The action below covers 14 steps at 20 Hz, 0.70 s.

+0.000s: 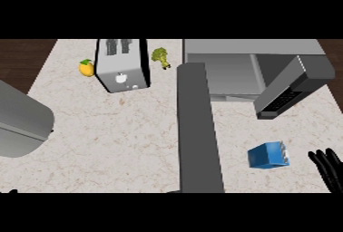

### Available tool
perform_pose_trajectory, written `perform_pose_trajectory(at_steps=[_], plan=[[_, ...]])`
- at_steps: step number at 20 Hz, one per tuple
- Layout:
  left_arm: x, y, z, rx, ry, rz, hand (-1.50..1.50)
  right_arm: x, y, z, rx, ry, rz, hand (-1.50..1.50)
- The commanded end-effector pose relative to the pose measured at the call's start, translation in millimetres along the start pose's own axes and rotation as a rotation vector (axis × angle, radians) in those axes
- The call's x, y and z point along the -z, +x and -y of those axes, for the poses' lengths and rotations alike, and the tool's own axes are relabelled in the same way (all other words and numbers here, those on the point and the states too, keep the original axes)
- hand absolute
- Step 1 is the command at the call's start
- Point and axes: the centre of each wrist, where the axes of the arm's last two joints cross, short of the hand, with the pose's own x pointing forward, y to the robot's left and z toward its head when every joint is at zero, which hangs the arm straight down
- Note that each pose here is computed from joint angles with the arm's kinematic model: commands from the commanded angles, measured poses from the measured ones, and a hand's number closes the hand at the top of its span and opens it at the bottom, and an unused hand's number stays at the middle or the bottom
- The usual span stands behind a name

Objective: Pick up the milk, place it into the microwave and close the microwave

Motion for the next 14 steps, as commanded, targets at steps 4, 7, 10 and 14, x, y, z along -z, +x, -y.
perform_pose_trajectory(at_steps=[4, 7, 10, 14], plan=[[-16.0, 11.7, -8.1, 0.006, 0.009, -0.004, -1.5, 12.1, -47.7, 1.6, -0.072, 0.04, -0.026, -1.5], [-18.6, 4.4, -20.4, 0.015, 0.008, 0.005, -1.5, 26.7, -49.6, -13.8, -0.072, 0.035, -0.042, -1.5], [-18.4, 7.9, -16.3, 0.019, 0.009, 0.032, -1.5, 24.3, -65.4, -4.1, -0.11, 0.02, -0.051, -1.5], [-18.0, -7.4, -22.6, 0.015, -0.008, 0.007, -1.5, 37.8, -87.3, -2.5, -0.142, -0.029, -0.074, -1.5]])
